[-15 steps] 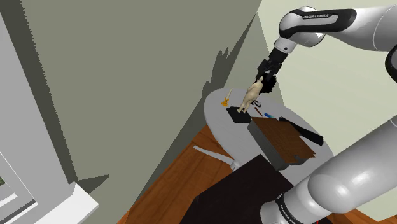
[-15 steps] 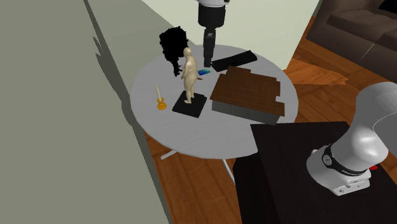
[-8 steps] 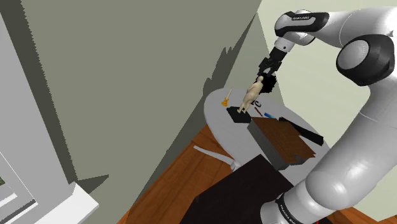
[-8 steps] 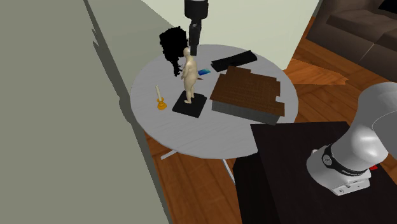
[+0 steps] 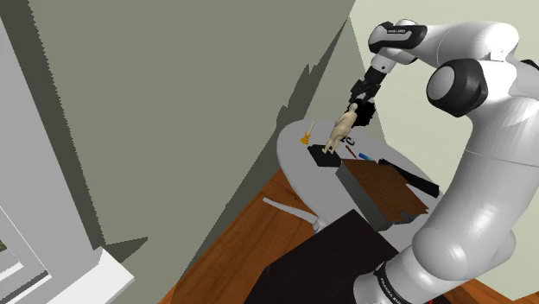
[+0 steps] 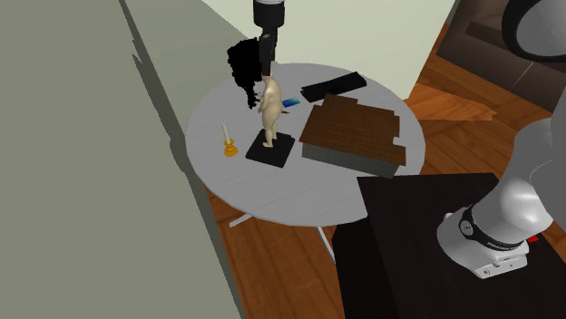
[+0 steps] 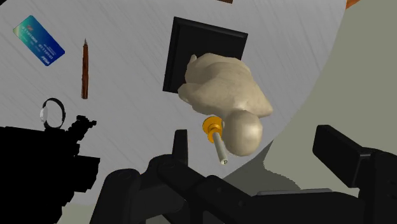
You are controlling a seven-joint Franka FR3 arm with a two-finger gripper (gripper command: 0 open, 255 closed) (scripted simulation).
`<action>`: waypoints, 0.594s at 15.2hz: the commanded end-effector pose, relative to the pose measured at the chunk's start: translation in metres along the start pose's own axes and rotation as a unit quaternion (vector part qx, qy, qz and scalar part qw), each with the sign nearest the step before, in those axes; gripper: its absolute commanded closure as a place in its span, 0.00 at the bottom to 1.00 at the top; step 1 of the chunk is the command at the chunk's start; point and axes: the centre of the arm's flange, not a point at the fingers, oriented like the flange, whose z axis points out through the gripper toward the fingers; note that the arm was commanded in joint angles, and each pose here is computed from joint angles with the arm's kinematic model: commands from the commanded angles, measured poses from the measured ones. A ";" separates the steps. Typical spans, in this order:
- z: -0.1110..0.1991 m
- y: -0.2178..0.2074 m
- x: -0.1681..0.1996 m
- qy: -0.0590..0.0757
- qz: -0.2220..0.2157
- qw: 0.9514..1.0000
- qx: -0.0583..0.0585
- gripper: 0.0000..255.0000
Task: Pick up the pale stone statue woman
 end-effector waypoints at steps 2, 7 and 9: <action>0.017 0.001 -0.001 0.000 0.000 1.000 0.000 0.00; 0.025 0.001 -0.001 0.000 0.000 1.000 0.000 1.00; 0.025 0.001 -0.001 0.000 0.000 1.000 0.000 1.00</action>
